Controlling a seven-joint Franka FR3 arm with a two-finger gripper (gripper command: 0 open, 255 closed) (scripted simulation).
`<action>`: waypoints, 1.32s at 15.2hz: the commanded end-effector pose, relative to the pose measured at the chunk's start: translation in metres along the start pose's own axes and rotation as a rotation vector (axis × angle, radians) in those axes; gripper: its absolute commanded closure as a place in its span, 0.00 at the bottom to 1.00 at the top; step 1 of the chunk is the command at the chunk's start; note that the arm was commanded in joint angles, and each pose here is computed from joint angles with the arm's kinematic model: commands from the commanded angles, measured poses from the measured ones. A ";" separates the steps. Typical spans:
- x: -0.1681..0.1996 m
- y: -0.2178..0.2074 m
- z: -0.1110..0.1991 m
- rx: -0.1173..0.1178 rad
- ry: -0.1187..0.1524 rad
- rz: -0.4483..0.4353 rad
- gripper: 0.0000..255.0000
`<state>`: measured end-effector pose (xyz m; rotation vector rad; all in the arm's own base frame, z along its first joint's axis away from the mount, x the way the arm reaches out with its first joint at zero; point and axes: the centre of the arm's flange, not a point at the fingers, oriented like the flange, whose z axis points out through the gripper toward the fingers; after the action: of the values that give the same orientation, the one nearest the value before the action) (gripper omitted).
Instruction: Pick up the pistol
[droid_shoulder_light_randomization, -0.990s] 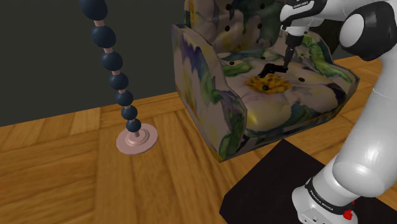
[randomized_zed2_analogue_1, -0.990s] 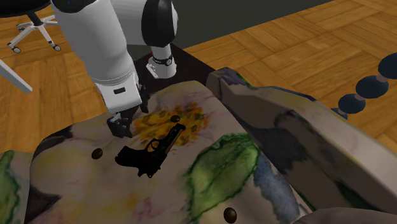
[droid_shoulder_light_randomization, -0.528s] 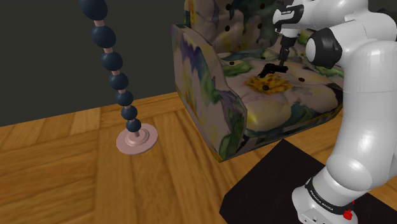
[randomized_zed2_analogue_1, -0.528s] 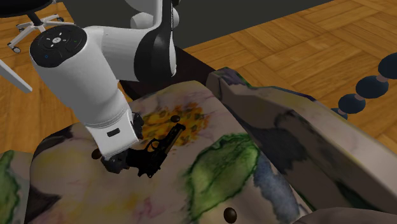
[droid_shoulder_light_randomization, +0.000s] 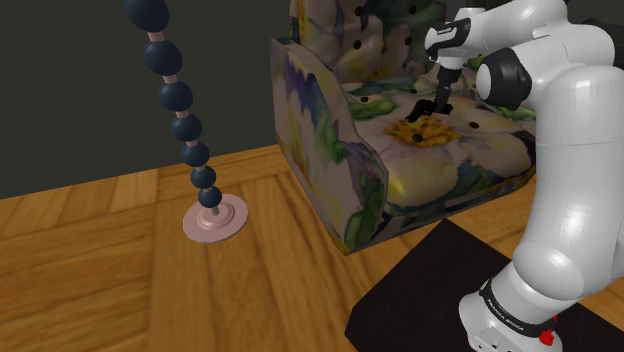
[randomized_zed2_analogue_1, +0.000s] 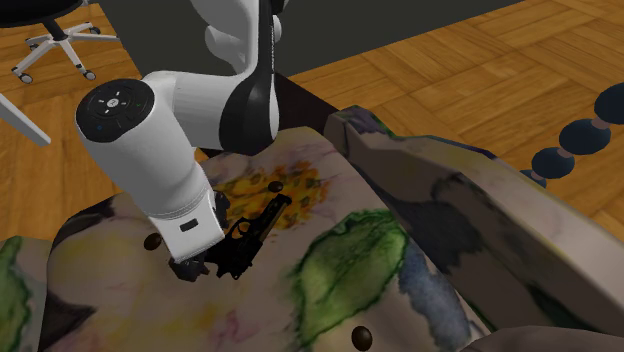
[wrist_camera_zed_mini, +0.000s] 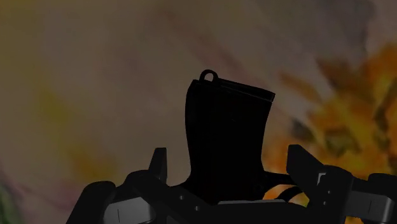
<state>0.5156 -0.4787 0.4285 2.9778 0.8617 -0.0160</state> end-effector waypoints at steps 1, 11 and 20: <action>0.000 0.000 0.002 -0.001 0.000 0.000 1.00; 0.000 0.000 -0.003 -0.001 0.000 0.000 1.00; -0.001 0.002 -0.051 -0.001 0.000 0.000 1.00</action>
<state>0.5151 -0.4787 0.4743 2.9773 0.8617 -0.0157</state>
